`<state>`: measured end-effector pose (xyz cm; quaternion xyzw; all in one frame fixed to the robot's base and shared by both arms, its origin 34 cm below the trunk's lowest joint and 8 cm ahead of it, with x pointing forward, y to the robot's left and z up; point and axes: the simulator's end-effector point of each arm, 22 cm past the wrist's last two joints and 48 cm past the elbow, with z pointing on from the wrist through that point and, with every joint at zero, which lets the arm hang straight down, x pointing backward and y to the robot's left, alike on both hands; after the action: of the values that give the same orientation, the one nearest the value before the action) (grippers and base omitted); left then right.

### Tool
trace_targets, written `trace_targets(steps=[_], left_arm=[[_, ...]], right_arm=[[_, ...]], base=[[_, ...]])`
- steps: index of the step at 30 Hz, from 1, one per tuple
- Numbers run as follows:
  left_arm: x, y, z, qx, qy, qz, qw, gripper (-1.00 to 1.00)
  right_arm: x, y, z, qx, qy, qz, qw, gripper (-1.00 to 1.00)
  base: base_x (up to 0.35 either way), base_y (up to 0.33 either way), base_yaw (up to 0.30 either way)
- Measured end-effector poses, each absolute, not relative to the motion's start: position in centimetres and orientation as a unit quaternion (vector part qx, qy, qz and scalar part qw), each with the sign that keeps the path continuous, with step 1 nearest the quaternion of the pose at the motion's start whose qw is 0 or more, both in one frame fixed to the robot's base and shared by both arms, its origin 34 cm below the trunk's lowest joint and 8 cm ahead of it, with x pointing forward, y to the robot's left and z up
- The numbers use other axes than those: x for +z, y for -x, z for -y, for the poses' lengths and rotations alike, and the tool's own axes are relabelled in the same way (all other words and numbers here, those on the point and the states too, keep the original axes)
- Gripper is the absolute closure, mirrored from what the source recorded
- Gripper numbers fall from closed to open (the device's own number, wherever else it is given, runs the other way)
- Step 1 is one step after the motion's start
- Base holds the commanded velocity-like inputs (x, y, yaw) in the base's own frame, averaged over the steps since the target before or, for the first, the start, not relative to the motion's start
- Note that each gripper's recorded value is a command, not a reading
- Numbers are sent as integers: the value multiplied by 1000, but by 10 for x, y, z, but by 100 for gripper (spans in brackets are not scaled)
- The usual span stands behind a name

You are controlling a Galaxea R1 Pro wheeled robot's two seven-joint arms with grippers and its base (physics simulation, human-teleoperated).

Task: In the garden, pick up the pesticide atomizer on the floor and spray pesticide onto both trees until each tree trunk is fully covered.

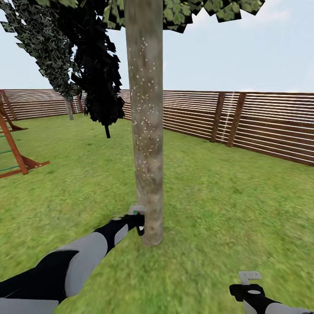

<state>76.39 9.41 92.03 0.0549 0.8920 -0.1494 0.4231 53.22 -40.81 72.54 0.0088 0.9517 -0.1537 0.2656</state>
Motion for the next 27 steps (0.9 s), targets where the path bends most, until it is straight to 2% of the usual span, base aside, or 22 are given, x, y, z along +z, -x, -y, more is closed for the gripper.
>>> trace_targets(steps=[3,10,16,21,27], left_arm=[[918,-761,-101,-162,-59,-887,429,100],[916,-767,-137,-146,-53,-883,443,100],[917,-768,-146,-141,-51,-883,444,100],[917,-768,-147,-141,-51,-883,445,100],[919,-769,-147,-140,-51,-883,446,100]], right_arm=[[726,-533,408,-154,-8,-951,268,-100],[727,-534,406,-153,-5,-950,271,-100],[727,-535,406,-153,-5,-950,272,-100],[727,-535,406,-153,-6,-950,272,-100],[728,-536,406,-153,-6,-950,273,-100]], base=[[0,78,0],[73,325,-13],[124,350,-228],[157,350,-104],[20,350,-271]])
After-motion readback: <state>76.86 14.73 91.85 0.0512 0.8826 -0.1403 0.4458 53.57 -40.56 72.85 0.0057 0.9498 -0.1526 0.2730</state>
